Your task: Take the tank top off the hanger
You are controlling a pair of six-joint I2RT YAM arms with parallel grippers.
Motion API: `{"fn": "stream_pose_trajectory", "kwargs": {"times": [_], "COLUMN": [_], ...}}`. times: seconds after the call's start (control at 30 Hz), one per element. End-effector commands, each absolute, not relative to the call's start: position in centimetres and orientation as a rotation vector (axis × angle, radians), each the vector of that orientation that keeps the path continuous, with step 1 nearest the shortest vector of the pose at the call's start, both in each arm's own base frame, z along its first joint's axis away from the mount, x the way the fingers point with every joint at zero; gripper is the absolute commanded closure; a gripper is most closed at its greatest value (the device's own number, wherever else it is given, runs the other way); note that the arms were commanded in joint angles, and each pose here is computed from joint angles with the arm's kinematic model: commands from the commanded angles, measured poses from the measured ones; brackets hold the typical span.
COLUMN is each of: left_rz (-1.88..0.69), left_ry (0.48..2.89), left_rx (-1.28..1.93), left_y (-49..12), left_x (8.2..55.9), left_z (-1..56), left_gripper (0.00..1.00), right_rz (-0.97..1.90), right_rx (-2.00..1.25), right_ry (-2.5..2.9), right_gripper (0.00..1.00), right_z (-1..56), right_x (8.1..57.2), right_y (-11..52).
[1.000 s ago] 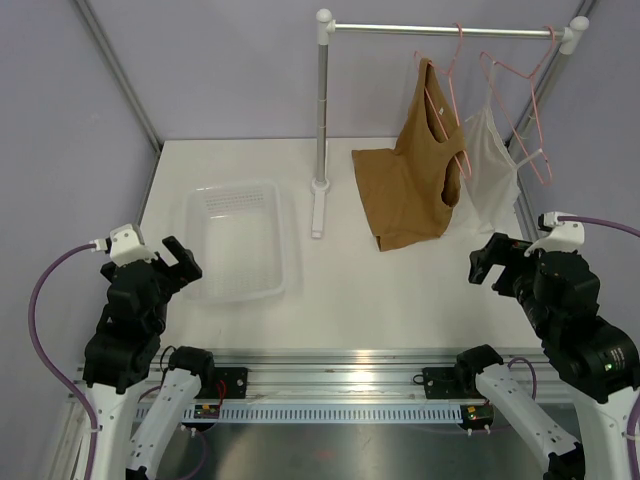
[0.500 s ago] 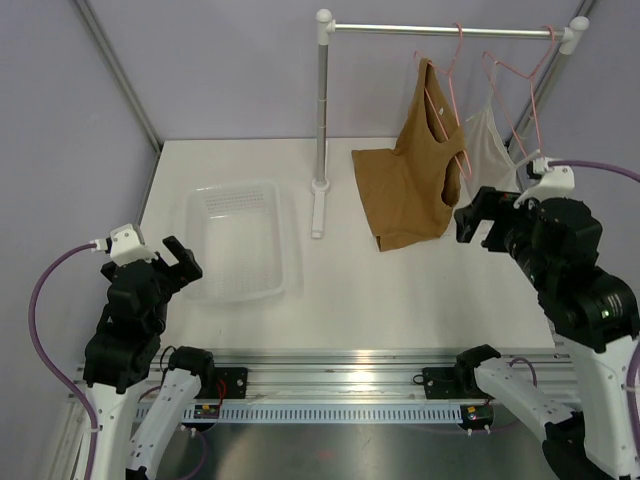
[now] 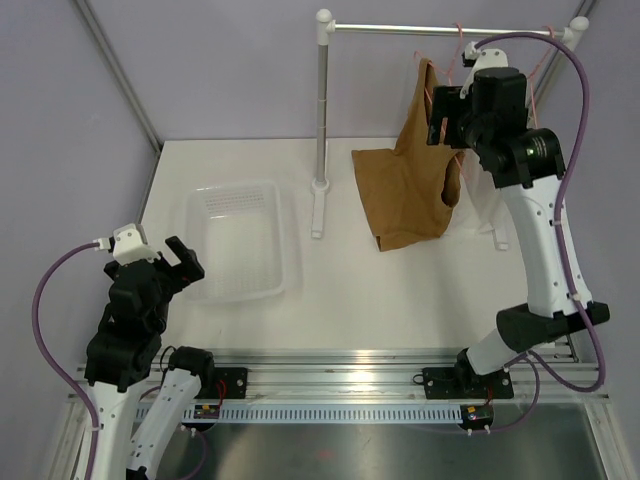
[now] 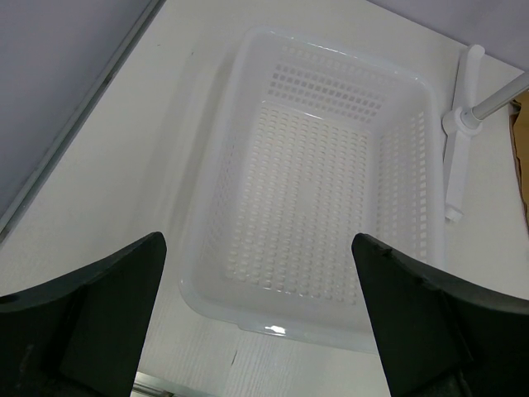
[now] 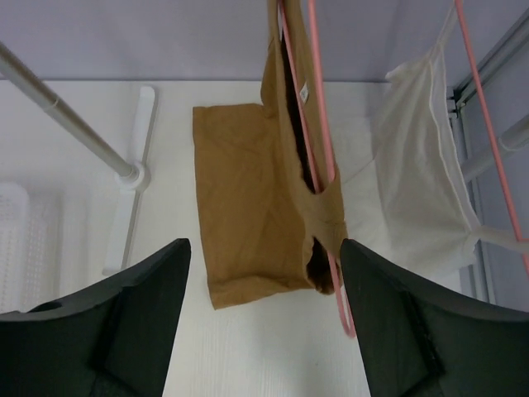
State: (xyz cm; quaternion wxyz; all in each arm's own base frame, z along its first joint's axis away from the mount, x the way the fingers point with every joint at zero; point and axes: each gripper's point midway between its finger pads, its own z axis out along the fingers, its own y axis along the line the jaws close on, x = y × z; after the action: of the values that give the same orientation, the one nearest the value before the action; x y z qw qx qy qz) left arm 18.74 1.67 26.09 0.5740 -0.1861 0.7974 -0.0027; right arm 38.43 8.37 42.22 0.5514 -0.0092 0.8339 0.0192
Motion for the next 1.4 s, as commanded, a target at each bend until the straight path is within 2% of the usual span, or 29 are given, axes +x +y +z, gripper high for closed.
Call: {"fn": "stream_pose_trajectory", "kwargs": {"times": [0.0,0.03,0.1,0.23,0.3,0.33,0.37,0.53,0.67,0.8,0.97,1.07,1.17,1.3,1.37], "left_rz": [-0.045,-0.049,-0.053,-0.057,-0.057,-0.056,-0.057,-0.056,-0.055,-0.058,-0.062,-0.064,-0.066,-0.068,-0.066], "left_ry": [1.816,1.815,1.814,1.823,1.826,1.829,1.827,1.828,1.826,1.830,1.833,1.837,1.835,1.838,1.838], "left_rx": [-0.416,-0.416,-0.410,-0.403,-0.399,-0.402,-0.402,-0.401,-0.399,-0.398,-0.395,-0.391,-0.390,-0.388,-0.388], "left_y": [1.2,1.1,1.0,0.9,0.8,0.8,0.8,0.8,0.8,0.8,0.7,0.6,0.6,0.5,0.5], "left_x": [19.4,19.4,19.4,19.6,19.7,19.7,19.7,19.7,19.8,19.9,19.9,19.9,19.9,19.9,20.0], "left_z": [27.4,27.4,27.4,27.3,27.3,27.2,27.2,27.3,27.3,27.3,27.1,27.1,27.2,27.1,27.1], "left_gripper": [0.01,0.01,0.01,0.01,0.01,0.01,0.01,0.01,0.01,0.01,0.01,0.01,0.01,0.01,0.01], "right_rz": [0.011,-0.028,-0.061,0.023,0.039,0.030,0.041,0.037,0.038,0.026,0.005,-0.002,0.002,0.002,0.006], "right_rx": [-0.021,-0.017,-0.029,-0.095,-0.119,-0.110,-0.112,-0.144,-0.145,-0.140,-0.132,-0.123,-0.122,-0.121,-0.118], "right_ry": [1.920,1.964,1.943,1.978,1.981,1.972,1.965,1.961,1.975,1.966,1.941,1.922,1.913,1.913,1.909], "right_gripper": [0.20,0.21,0.23,0.29,0.38,0.47,0.52,0.58,0.69,0.72,0.65,0.65,0.72,0.87,0.89], "right_z": [44.9,43.4,44.2,42.5,41.9,41.7,41.7,41.0,40.1,40.2,40.9,41.6,41.9,41.8,42.0], "right_x": [40.3,41.6,42.5,45.2,46.1,47.0,47.4,49.5,50.0,50.4,50.4,50.4,50.4,50.4,50.3], "right_y": [6.4,6.1,5.3,5.8,6.1,5.8,5.9,6.1,6.2,6.1,5.8,5.5,5.6,5.6,5.6]}}
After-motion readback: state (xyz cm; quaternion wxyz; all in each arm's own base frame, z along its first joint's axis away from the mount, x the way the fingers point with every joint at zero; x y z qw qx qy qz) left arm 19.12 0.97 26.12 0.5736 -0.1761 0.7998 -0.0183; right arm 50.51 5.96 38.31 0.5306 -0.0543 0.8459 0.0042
